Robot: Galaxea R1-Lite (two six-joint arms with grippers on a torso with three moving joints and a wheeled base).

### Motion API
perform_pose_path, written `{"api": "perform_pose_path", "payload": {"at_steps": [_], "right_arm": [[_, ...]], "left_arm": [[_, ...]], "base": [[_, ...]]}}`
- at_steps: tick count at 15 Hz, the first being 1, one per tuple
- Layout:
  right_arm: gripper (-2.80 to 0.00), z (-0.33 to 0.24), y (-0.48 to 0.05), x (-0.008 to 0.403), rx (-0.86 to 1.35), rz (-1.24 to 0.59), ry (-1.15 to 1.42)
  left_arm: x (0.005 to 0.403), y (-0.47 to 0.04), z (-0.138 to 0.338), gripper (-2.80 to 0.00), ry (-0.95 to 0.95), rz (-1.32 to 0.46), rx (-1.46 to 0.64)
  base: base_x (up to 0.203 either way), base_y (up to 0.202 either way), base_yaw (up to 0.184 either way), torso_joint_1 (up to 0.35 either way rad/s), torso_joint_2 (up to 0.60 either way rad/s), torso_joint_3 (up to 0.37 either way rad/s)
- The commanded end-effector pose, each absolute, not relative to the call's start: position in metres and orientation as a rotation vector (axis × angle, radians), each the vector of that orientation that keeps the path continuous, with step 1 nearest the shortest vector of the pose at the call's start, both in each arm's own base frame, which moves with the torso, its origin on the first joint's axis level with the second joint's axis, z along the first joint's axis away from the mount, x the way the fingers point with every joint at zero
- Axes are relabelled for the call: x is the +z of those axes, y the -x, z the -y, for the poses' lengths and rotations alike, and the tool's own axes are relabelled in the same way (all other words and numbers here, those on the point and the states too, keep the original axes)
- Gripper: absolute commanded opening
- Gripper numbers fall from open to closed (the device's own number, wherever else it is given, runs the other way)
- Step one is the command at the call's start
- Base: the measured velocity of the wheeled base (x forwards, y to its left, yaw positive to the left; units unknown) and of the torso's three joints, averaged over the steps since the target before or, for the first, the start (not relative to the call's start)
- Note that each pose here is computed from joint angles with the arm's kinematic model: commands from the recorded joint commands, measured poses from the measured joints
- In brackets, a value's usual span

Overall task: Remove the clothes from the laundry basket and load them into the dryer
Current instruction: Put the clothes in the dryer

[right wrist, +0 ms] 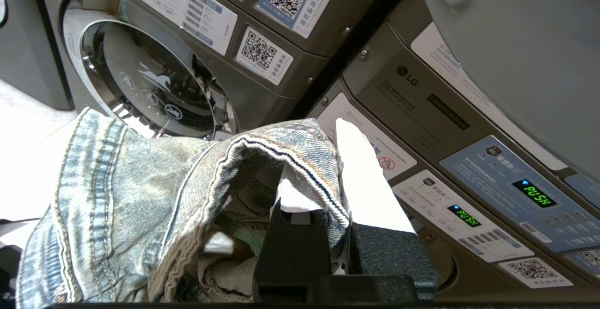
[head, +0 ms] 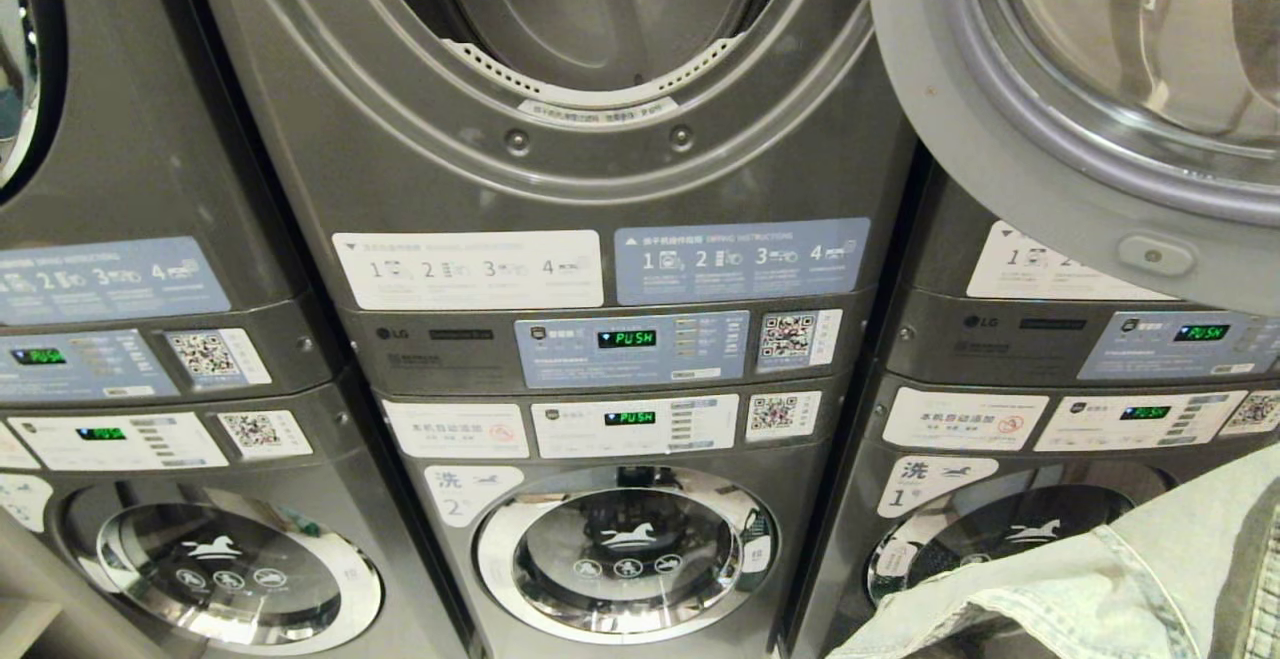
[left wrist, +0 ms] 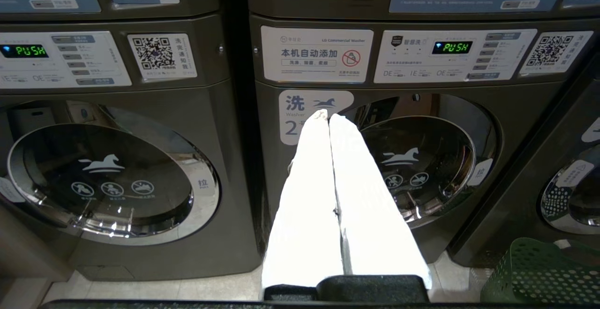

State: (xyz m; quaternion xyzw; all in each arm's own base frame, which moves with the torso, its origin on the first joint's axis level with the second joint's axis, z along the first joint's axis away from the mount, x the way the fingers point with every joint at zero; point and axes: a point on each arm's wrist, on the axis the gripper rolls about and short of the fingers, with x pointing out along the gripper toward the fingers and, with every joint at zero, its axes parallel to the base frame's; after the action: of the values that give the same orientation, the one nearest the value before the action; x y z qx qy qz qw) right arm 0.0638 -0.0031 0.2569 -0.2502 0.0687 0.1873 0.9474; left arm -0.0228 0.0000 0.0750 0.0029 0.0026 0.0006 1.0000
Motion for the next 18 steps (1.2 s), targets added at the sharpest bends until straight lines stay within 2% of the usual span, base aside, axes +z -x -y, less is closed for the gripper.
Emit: {"api": "perform_pose_path", "payload": {"at_steps": [1,7,18], "right_arm": [[-2.80,0.0029,-0.0631,0.2566,0.385,-0.138,0.513],[-2.80,0.0024,-0.0612,0.2566,0.382,-0.134,0.515],[-2.80,0.0017,-0.0574,0.2515,0.373,-0.140,0.517]], "left_arm": [[0.0746,0.0227,0.0000,-2.80,-0.006,-0.006,0.002],[0.0746,0.0227,0.0000,-2.80,-0.006,-0.006,0.002],[0.0746,0.0227,0.0000,-2.80,-0.006,-0.006,0.002]], "base": [[0.000,0.000,0.000,0.085,-0.16,-0.080],[0.002,0.025,0.000,0.074,-0.14,-0.069],[0.000,0.192,-0.001,0.062,-0.12,-0.063]]}}
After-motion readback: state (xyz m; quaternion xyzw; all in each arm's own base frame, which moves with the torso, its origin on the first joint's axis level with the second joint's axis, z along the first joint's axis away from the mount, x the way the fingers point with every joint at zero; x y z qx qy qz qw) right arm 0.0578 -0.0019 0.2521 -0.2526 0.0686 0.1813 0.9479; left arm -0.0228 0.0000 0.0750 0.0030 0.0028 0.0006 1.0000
